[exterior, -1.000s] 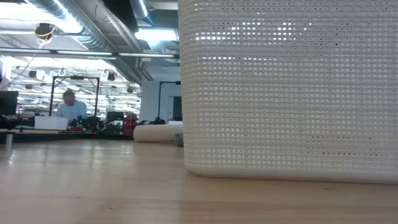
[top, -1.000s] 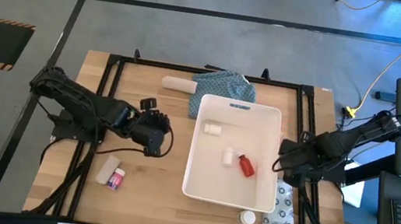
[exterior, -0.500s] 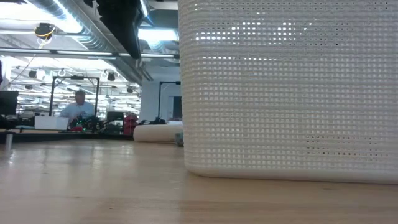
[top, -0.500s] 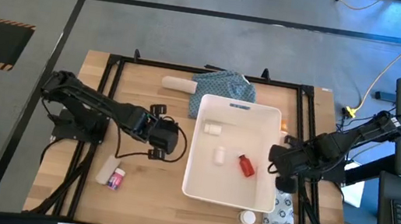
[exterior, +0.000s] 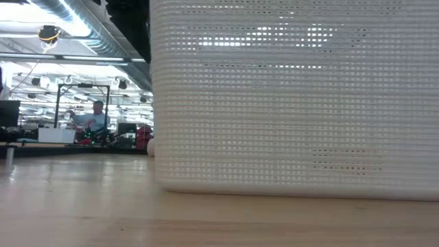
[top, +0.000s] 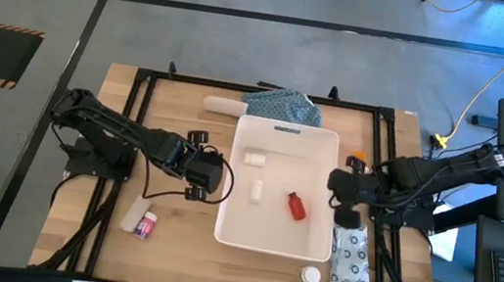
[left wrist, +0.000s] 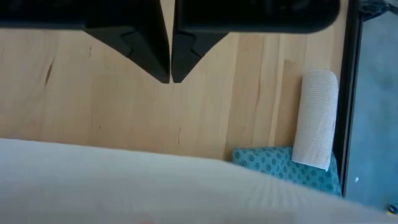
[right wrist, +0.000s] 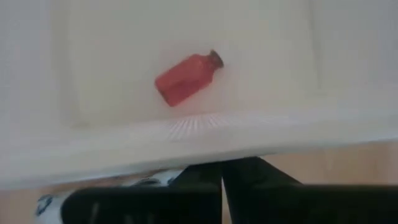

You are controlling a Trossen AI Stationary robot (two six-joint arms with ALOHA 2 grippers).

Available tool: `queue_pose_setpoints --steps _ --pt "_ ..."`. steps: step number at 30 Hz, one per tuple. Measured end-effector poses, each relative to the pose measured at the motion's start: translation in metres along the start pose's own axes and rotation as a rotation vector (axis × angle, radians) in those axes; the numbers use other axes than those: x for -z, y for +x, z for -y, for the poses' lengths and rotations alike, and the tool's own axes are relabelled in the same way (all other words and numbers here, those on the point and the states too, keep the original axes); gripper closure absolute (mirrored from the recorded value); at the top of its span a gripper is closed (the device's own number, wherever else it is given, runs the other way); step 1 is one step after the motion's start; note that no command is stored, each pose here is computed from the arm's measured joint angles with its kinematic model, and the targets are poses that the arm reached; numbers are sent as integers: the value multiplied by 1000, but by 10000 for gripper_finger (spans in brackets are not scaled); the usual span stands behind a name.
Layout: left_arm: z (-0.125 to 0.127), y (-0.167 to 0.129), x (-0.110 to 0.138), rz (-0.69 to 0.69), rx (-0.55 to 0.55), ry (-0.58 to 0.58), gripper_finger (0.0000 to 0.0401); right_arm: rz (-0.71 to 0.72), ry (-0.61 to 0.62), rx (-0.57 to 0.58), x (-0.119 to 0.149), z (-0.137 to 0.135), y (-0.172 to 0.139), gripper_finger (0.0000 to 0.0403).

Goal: Pick & place medical supplies in basket/bin
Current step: Adjust the white bin, then put the orange pill bottle into the white bin

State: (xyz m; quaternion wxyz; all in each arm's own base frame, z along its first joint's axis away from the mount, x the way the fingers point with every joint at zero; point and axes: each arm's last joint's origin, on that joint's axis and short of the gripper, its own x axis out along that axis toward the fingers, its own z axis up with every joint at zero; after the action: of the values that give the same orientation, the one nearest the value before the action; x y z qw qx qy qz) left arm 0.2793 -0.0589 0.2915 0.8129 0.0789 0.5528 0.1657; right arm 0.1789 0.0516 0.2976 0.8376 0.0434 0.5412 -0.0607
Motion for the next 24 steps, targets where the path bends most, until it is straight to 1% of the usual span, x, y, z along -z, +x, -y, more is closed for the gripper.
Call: queue_pose_setpoints --steps 5,9,12,18,21,24 --pt "0 0 1 -5 -1 4 395 21 -19 18 -12 8 9 399" --pt "0 0 2 -18 -5 9 395 12 -37 -26 -21 11 17 399" --pt "-1 0 6 -53 -16 -2 395 -10 -14 -37 -22 14 20 399" --pt "-6 -3 13 -106 -82 -90 378 -142 153 20 -12 22 10 385" --pt "-9 -6 15 -99 -105 -106 360 -141 248 73 -12 24 6 374" --pt "-11 -8 16 -78 -136 -107 341 -151 332 98 -11 27 5 351"
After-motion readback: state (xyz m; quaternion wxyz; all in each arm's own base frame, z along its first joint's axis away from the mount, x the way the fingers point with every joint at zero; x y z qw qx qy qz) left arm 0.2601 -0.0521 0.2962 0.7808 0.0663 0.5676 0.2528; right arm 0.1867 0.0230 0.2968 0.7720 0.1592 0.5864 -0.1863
